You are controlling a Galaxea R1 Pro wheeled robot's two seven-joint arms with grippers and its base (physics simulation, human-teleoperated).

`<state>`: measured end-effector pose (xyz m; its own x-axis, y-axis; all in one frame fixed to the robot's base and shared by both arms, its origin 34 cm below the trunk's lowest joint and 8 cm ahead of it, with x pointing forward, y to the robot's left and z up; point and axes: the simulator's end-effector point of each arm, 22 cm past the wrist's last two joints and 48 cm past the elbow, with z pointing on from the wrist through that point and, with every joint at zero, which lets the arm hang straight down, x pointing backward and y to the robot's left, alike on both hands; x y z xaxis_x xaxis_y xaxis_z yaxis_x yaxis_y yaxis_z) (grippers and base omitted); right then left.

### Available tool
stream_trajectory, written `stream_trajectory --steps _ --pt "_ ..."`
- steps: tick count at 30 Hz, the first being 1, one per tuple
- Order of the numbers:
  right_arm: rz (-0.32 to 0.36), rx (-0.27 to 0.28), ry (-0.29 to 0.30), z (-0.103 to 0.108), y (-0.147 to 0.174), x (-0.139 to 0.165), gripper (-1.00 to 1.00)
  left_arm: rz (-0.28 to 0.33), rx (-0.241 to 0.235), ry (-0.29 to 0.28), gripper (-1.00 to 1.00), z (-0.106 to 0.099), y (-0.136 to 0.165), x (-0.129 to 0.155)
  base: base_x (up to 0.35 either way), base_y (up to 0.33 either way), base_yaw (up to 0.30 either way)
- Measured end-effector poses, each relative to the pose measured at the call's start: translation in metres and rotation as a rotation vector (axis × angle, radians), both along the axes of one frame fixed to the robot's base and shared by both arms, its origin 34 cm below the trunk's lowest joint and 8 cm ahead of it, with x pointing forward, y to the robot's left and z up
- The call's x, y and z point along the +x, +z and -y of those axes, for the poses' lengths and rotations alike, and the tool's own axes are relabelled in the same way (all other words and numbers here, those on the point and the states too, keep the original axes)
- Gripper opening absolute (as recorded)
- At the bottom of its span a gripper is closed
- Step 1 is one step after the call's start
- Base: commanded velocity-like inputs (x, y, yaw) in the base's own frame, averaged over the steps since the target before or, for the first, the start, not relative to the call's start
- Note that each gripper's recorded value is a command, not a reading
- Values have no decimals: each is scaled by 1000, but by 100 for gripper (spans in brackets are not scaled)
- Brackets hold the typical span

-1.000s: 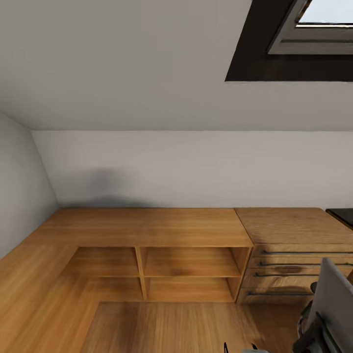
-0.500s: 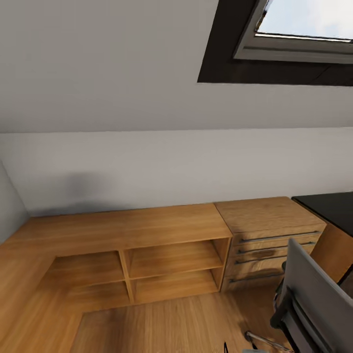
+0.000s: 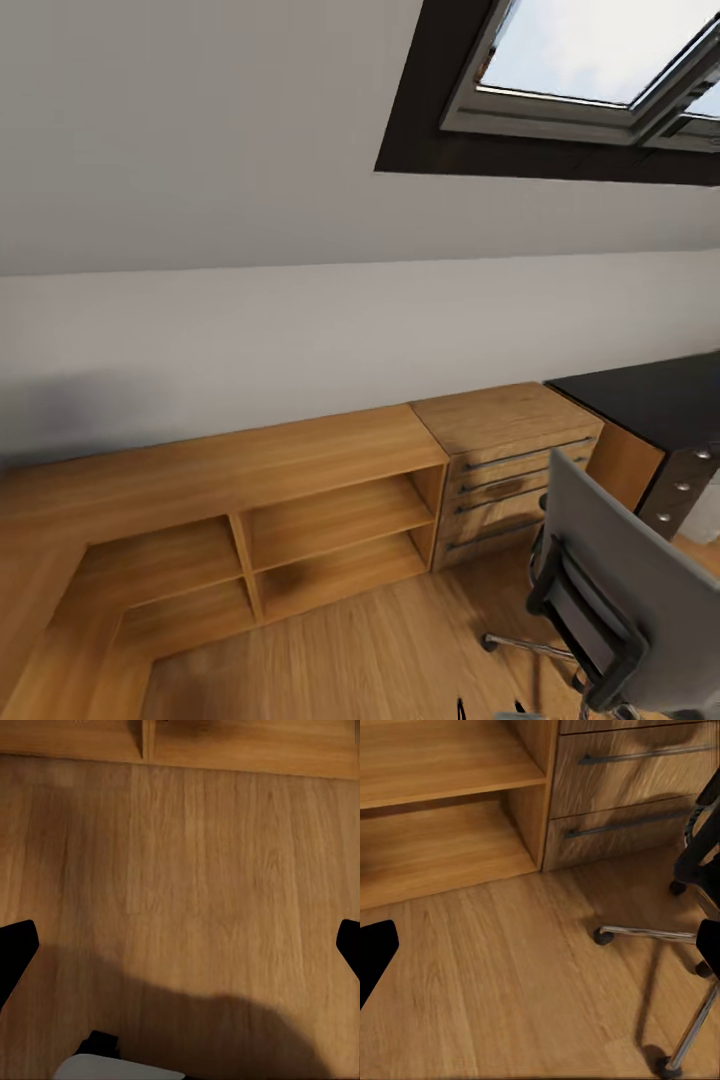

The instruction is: In the bedroom, organize the workspace by keeping the computer under the desk, ensuring the monitor is on the desk, placing the keyboard on the desk next to the monitor, placing the mouse on the desk next to the keyboard, moving the folder from the swivel chair onto the desk next to the mouse, stacking the notebook on top of the folder with the pen on top of the notebook, and positioning the swivel chair next to the desk.

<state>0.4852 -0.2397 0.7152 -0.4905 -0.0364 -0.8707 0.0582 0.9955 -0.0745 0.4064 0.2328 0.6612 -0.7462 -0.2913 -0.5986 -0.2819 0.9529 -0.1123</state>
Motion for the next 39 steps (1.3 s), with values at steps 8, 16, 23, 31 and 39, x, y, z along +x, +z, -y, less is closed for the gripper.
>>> stream_trajectory --steps 8,16,23,31,39 --pt "0 -1 0 0 0 0 100 -1 0 -1 100 0 0 0 41 75 -300" --pt "0 -1 0 0 0 0 100 -1 0 -1 100 0 0 0 5 8 -300" --pt "1 0 -1 0 0 0 100 -1 -1 -1 100 1 0 0 1 1 -300" --pt "-3 0 -4 0 -1 -1 100 -1 2 0 100 0 -1 -1 0 0 -291" --pt "-9 1 -7 1 -3 -2 100 -6 2 1 100 0 -2 -2 87 25 -269"
